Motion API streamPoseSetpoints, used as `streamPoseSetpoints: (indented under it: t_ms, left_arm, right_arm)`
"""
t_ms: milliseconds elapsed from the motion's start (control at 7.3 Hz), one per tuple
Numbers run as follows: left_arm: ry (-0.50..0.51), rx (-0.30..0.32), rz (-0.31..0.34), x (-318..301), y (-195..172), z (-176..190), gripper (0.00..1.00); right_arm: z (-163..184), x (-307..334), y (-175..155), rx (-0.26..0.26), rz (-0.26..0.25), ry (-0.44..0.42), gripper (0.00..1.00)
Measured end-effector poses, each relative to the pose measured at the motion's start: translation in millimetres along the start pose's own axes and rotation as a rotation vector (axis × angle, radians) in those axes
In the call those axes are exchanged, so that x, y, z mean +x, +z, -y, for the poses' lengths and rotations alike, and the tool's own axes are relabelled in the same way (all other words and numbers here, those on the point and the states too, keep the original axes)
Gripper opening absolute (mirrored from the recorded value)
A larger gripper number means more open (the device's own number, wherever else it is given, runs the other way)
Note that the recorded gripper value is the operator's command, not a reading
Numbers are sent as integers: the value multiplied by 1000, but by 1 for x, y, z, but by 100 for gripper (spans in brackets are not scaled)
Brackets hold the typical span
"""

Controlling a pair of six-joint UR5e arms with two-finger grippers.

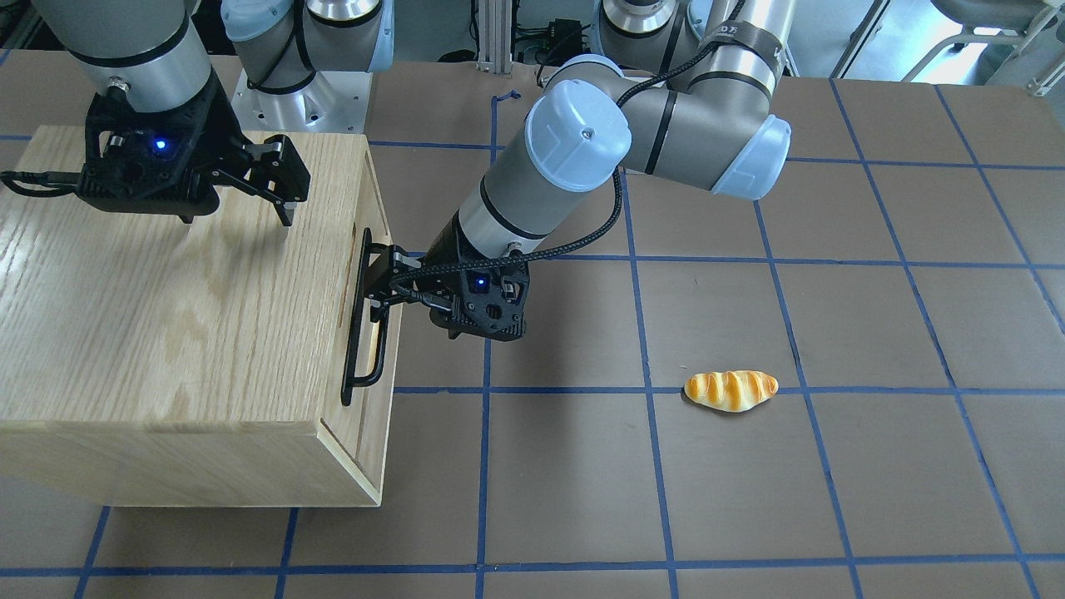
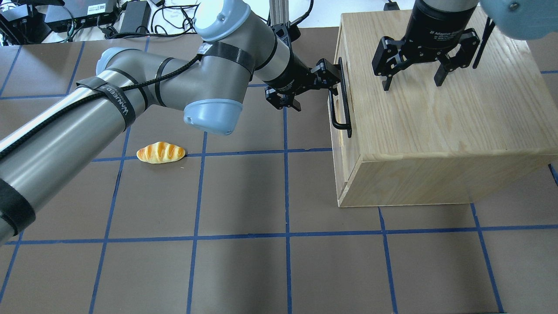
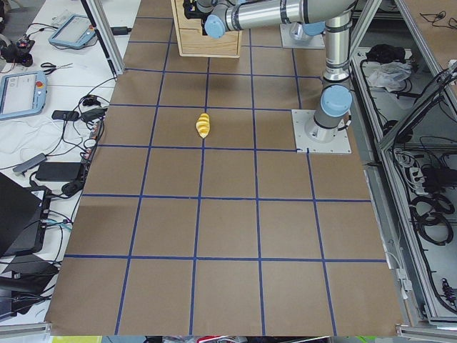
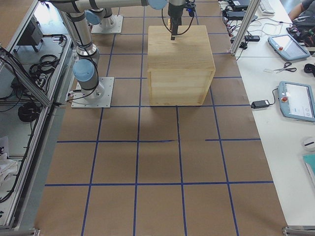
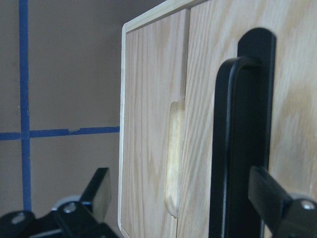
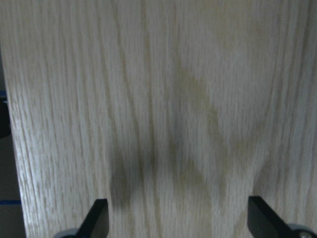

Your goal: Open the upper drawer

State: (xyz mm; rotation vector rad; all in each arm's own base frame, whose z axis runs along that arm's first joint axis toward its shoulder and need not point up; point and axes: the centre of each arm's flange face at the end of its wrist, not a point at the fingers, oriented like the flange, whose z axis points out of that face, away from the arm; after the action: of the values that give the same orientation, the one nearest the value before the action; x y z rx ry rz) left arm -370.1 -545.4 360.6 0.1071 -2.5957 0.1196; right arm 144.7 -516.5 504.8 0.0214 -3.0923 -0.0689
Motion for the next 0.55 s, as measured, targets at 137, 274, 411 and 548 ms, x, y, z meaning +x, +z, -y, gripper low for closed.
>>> streamPoseSetpoints:
  t_ms: [137,274,411,548]
  left_arm:
    - [2,-2,1,0,1,0,100]
    - [6,-1,2,0,1,0,100]
    - [15,-1,4,0,1,0,100]
    - [26,1,9,0,1,0,100]
  right_arm:
    - [0,0,0,-1,0,0,100]
    - [0,0,0,-1,0,1,100]
    - [0,0,0,-1,0,1,100]
    - [0,0,0,0,0,1,100]
